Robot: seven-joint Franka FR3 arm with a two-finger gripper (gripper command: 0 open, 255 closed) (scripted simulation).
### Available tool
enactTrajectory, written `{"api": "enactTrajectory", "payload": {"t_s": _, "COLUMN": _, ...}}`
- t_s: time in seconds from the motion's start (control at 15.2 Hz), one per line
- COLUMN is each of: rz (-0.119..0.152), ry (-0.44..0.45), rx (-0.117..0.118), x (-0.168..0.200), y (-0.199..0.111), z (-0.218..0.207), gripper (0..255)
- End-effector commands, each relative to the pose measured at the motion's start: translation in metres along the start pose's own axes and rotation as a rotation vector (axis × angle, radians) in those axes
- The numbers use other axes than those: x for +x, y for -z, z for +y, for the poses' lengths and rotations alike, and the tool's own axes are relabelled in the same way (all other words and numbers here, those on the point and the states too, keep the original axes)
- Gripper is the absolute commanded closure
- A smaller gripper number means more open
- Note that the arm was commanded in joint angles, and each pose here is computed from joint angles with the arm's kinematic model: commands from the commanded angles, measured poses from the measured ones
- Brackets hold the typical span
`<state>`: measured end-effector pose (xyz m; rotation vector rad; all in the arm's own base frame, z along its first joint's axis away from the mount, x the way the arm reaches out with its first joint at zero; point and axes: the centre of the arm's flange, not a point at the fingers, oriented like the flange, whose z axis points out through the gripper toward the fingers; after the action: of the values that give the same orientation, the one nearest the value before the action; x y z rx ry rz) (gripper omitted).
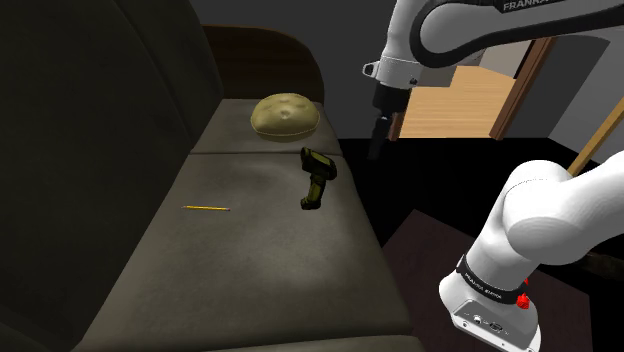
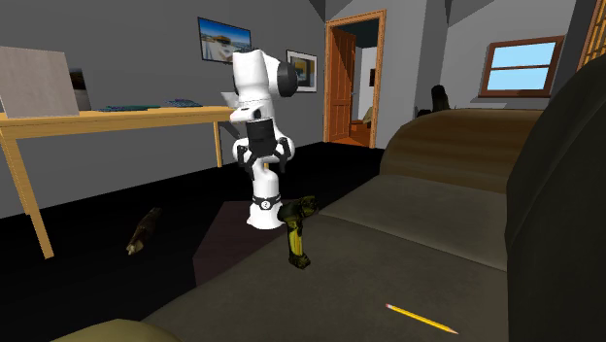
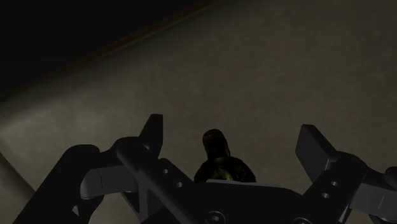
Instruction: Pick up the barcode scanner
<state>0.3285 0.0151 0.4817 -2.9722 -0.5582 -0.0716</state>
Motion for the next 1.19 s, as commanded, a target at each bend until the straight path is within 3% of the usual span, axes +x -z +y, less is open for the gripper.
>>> {"api": "enactTrajectory", "payload": {"t_s": 0.0, "rz": 0.091, "ry": 0.123, "rx": 0.024, "x": 0.008, "y": -0.018, "z": 0.009, "gripper": 0}}
{"api": "enactTrajectory", "payload": {"t_s": 0.4, "rz": 0.340, "ry": 0.470, "rx": 0.110, "x": 0.047, "y": -0.059, "z": 0.023, "gripper": 0}}
{"api": "enactTrajectory", "payload": {"t_s": 0.46, "rz": 0.361, "ry": 0.500, "rx": 0.117, "x": 0.051, "y": -0.062, "z": 0.024, "gripper": 0}}
{"api": "enactTrajectory", "payload": {"t_s": 1.06, "rz": 0.361, "ry": 0.500, "rx": 0.117, "x": 0.049, "y": -0.102, "z": 0.028, "gripper": 0}}
{"api": "enactTrajectory", "payload": {"t_s": 1.12, "rz": 0.361, "ry": 0.499, "rx": 0.117, "x": 0.049, "y": -0.102, "z": 0.028, "gripper": 255}}
